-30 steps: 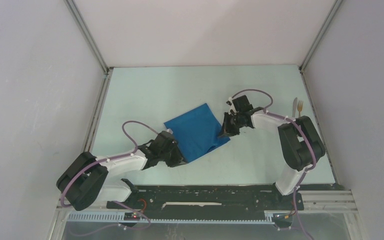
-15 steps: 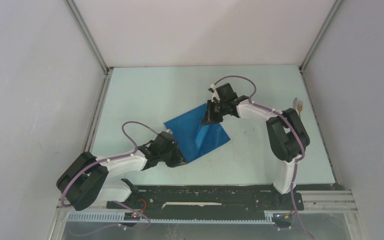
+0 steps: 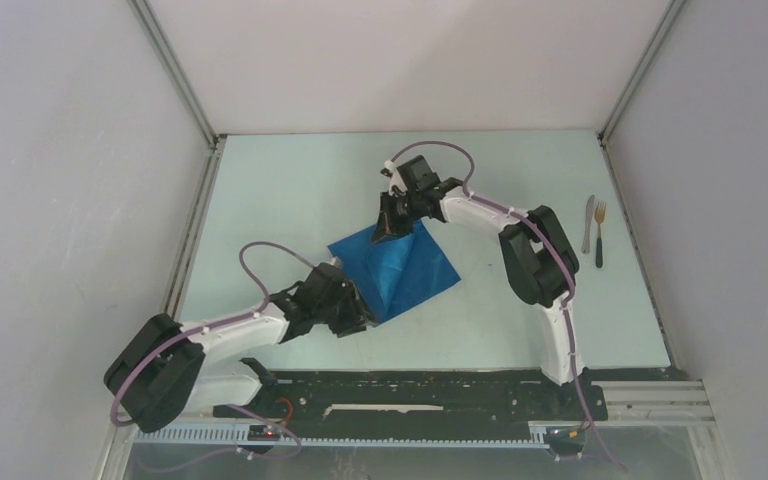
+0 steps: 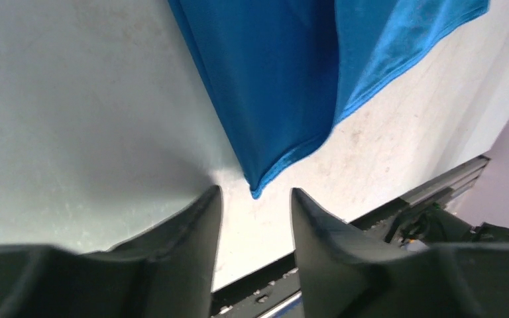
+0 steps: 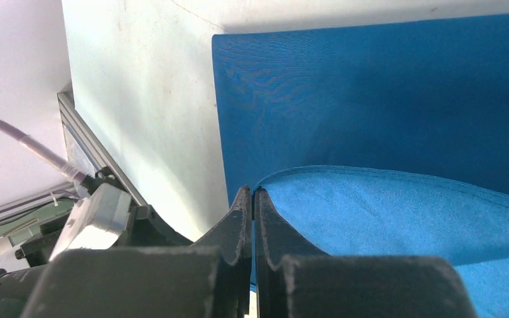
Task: Fold the napkin into a case and place the utensils inside
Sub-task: Fold the top corner of the square-folded napkin at the center of the board.
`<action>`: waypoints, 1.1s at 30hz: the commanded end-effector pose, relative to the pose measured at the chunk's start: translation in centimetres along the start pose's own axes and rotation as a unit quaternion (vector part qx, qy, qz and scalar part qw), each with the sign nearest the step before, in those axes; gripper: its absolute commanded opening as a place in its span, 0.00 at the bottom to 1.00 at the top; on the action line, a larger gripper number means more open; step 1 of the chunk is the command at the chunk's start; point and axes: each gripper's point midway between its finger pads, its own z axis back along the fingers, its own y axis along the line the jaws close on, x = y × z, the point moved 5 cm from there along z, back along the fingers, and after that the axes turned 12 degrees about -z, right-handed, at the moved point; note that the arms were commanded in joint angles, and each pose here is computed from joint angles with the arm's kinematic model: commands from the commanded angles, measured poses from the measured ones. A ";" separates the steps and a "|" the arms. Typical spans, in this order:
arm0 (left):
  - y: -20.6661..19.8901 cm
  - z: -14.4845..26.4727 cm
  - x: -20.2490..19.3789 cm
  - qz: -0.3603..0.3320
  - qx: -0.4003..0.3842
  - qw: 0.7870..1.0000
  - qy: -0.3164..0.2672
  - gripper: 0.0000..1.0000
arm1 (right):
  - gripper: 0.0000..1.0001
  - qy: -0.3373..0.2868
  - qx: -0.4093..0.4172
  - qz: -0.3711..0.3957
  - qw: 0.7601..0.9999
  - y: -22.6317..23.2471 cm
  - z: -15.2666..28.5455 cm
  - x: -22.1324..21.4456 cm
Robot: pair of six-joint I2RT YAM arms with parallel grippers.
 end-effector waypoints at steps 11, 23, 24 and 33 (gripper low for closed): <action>2.9 7.4 5.3 0.039 -0.004 0.993 -0.115 0.69 | 0.00 0.055 0.034 0.040 0.997 1.8 -3.8 0.4; 4.2 9.1 9.3 0.069 -0.015 0.987 -0.143 0.70 | 0.00 0.064 0.054 0.034 0.996 2.4 -6.6 1.3; 4.3 9.1 9.3 0.070 -0.015 0.987 -0.143 0.70 | 0.00 0.065 0.055 0.033 0.996 2.4 -6.8 1.4; 4.7 9.1 8.7 0.072 -0.010 0.987 -0.142 0.70 | 0.00 0.064 0.060 0.036 0.996 2.8 -8.2 2.2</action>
